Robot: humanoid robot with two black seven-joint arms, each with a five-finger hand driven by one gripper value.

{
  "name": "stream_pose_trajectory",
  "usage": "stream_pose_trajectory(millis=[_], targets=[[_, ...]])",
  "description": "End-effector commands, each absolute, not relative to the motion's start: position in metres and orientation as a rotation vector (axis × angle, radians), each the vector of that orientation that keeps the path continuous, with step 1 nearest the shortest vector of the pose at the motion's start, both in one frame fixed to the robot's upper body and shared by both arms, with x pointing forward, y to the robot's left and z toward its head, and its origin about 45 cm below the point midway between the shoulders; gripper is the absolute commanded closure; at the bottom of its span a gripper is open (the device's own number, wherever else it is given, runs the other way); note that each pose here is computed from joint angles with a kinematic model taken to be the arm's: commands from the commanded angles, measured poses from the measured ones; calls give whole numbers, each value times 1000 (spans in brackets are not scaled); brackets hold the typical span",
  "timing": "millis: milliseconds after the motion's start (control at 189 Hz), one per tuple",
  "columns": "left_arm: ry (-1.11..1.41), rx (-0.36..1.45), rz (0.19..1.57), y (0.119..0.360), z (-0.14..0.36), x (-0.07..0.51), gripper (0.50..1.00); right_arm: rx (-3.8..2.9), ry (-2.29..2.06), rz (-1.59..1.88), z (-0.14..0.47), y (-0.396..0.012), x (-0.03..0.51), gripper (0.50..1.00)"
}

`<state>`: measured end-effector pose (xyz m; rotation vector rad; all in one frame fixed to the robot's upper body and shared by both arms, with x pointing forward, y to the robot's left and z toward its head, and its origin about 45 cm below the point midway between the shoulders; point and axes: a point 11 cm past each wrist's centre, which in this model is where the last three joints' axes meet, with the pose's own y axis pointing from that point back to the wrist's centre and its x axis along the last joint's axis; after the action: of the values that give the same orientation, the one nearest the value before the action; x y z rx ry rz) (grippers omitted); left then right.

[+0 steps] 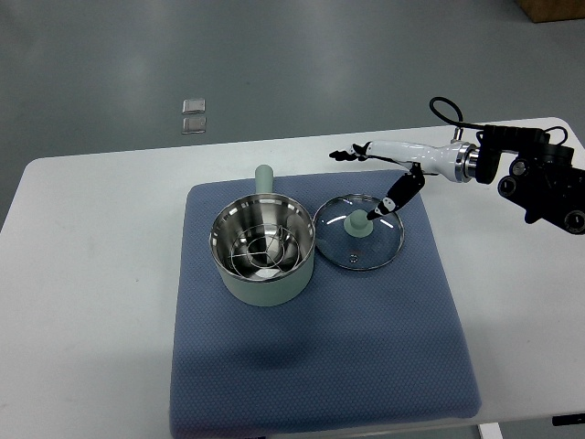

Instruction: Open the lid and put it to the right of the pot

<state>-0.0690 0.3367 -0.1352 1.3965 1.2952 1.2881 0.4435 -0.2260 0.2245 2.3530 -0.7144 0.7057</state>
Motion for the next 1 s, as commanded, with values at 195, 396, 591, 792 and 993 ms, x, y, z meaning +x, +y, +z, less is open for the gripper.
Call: stream_pose_trajectory(millis=[195, 396, 591, 792, 993], targets=[[1295, 1396, 1288, 337, -135, -69, 500, 2671, -1169, 18, 229, -248, 456, 568], [1295, 1396, 1288, 337, -135, -69, 500, 2718, -1376, -502, 219, -259, 457, 568], [1295, 1396, 1288, 337, -135, -69, 500, 2638, -1377, -1009, 198, -247, 450, 568], [1295, 1396, 1288, 337, -135, -69, 500, 2630, -1403, -1135, 189, -240, 448, 566], [1295, 1396, 1288, 337, -135, -69, 500, 2630, -1427, -1130, 187, -244, 449, 566]])
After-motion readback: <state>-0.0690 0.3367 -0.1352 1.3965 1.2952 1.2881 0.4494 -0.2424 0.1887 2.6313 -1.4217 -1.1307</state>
